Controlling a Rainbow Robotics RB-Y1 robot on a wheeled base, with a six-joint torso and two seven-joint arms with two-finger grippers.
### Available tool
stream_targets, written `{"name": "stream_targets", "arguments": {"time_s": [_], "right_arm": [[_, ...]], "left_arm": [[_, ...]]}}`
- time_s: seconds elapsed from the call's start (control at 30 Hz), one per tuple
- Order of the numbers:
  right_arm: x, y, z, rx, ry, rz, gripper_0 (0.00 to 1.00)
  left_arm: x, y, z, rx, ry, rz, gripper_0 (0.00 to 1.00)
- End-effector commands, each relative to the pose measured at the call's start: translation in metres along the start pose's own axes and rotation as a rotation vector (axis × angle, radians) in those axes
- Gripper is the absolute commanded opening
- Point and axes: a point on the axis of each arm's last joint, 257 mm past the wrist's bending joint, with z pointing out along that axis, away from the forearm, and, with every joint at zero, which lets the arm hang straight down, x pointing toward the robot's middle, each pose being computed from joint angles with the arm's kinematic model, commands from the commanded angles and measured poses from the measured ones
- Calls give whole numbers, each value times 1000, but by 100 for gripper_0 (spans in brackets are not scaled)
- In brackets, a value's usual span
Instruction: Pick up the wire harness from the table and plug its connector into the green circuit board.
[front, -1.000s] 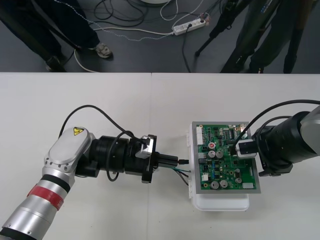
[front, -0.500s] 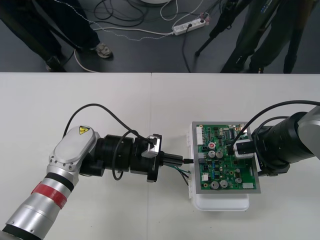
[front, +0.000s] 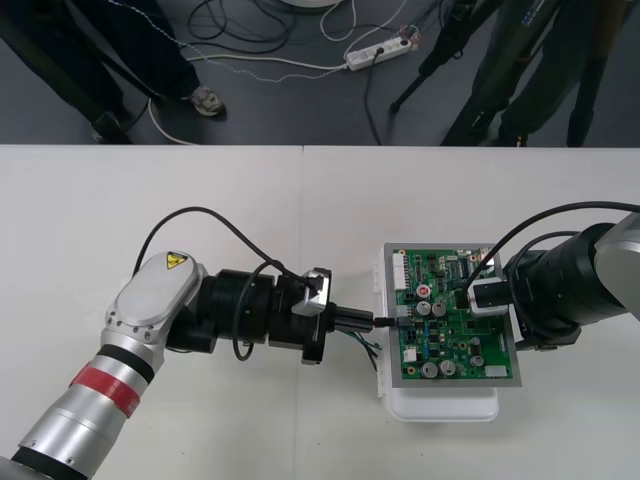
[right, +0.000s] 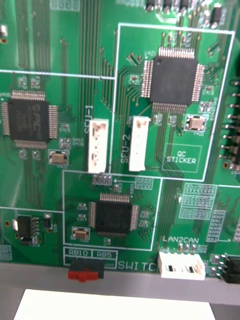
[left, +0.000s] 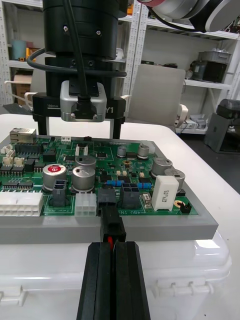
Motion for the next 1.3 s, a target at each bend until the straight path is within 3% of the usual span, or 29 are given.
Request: {"name": "stream_targets", "arguments": {"time_s": [0.03, 1.3], "right_arm": [[-22, -8, -6, 27, -29, -2, 100], [-18, -3, -3, 20, -20, 86, 100]], "left_arm": [[-18, 11, 23, 4, -17, -19, 0], [-19, 13, 30, -4, -20, -12, 0]]}}
